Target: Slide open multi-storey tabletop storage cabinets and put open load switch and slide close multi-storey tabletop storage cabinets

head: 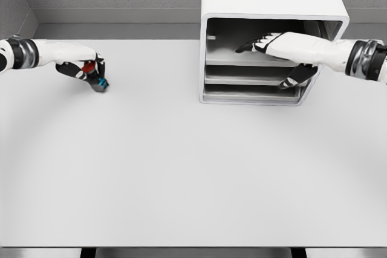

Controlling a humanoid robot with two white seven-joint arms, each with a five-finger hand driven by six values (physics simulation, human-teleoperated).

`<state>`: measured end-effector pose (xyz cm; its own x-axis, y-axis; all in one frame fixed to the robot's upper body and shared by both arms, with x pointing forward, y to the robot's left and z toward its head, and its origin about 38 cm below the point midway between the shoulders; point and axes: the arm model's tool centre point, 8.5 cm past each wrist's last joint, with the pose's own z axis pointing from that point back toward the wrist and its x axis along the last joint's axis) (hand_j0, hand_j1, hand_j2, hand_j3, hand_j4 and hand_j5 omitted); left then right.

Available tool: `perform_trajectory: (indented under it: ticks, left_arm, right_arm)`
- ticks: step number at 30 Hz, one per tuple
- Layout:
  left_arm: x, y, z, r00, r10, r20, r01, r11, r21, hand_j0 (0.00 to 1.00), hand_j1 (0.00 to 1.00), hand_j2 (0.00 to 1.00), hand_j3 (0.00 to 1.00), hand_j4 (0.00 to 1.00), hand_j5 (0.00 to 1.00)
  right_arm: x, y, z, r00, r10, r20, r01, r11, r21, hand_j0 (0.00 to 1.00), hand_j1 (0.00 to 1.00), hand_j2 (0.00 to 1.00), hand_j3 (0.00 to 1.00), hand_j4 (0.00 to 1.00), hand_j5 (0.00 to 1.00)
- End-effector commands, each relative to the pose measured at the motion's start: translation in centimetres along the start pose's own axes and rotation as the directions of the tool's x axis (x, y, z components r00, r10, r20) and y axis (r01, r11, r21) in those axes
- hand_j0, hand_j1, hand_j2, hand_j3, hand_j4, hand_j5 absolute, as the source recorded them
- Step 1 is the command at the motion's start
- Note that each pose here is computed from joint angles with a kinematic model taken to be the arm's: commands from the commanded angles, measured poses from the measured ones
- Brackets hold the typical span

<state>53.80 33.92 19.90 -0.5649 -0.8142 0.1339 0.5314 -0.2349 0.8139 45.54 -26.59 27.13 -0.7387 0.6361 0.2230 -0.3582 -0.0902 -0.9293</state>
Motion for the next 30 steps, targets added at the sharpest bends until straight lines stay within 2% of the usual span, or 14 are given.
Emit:
perform_trajectory:
  ticks: [1, 4, 7, 11, 13, 19, 23, 25, 29, 30]
  left_arm:
    - [-0.5, 0.5, 1.4, 1.0, -0.006, -0.006, 0.006, 1.0, 0.021, 0.41, 0.41, 0.41, 0.41, 0.41, 0.41]
    - [0.4, 1.4, 2.4, 0.999, -0.031, 0.031, 0.03, 0.998, 0.057, 0.41, 0.41, 0.41, 0.41, 0.41, 0.41]
    - [0.7, 1.8, 3.3, 0.997, -0.063, 0.035, 0.061, 0.996, 0.064, 0.41, 0.41, 0.41, 0.41, 0.41, 0.41]
    - [2.2, 2.2, 3.4, 0.991, -0.119, 0.069, 0.114, 0.992, 0.062, 0.38, 0.38, 0.38, 0.38, 0.38, 0.38]
    - [3.1, 2.0, 4.3, 0.984, -0.149, 0.093, 0.143, 0.987, 0.067, 0.38, 0.38, 0.38, 0.38, 0.38, 0.38]
    - [3.9, 1.8, 6.1, 0.976, -0.18, 0.121, 0.171, 0.982, 0.077, 0.38, 0.38, 0.38, 0.38, 0.38, 0.38]
    - [6.6, 1.9, 6.6, 0.955, -0.223, 0.194, 0.208, 0.973, 0.096, 0.38, 0.38, 0.38, 0.38, 0.38, 0.38]
    - [7.0, 2.0, 6.5, 0.951, -0.232, 0.203, 0.215, 0.971, 0.1, 0.38, 0.38, 0.38, 0.38, 0.38, 0.38]
    - [8.3, 1.8, 6.3, 0.938, -0.253, 0.235, 0.234, 0.966, 0.106, 0.38, 0.38, 0.38, 0.38, 0.38, 0.38]
    - [8.3, 1.8, 6.4, 0.938, -0.256, 0.234, 0.237, 0.966, 0.105, 0.38, 0.38, 0.38, 0.38, 0.38, 0.38]
  right_arm:
    - [0.0, 0.5, -0.5, 1.0, -0.014, -0.007, 0.014, 1.0, 0.013, 1.0, 1.0, 1.0, 1.0, 1.0, 1.0]
    - [0.1, 0.9, -0.9, 1.0, 0.008, -0.021, -0.007, 0.999, 0.038, 1.0, 1.0, 1.0, 1.0, 1.0, 1.0]
    - [0.0, 0.8, -0.9, 0.999, 0.022, -0.045, -0.019, 0.999, 0.046, 1.0, 1.0, 1.0, 1.0, 1.0, 1.0]
    - [-0.2, 0.9, -0.8, 0.998, 0.009, -0.069, -0.006, 0.999, 0.051, 1.0, 1.0, 1.0, 1.0, 1.0, 1.0]
    - [0.8, 0.7, -1.0, 0.999, 0.025, -0.048, -0.022, 0.999, 0.047, 1.0, 1.0, 1.0, 1.0, 1.0, 1.0]
    - [2.1, 1.0, 0.1, 0.995, 0.085, -0.049, -0.081, 0.994, 0.07, 1.0, 1.0, 1.0, 1.0, 1.0, 1.0]
    - [2.5, 0.6, 0.4, 0.995, 0.097, -0.037, -0.095, 0.994, 0.057, 1.0, 1.0, 1.0, 1.0, 1.0, 1.0]
    - [4.0, 1.2, 0.2, 0.994, 0.111, 0.008, -0.111, 0.992, 0.062, 1.0, 1.0, 1.0, 1.0, 1.0, 1.0]
    - [3.7, 1.3, 1.1, 0.992, 0.123, 0.001, -0.123, 0.99, 0.074, 1.0, 1.0, 1.0, 1.0, 1.0, 1.0]
    - [3.5, 0.9, 1.4, 0.992, 0.123, -0.009, -0.122, 0.991, 0.061, 1.0, 1.0, 1.0, 1.0, 1.0, 1.0]
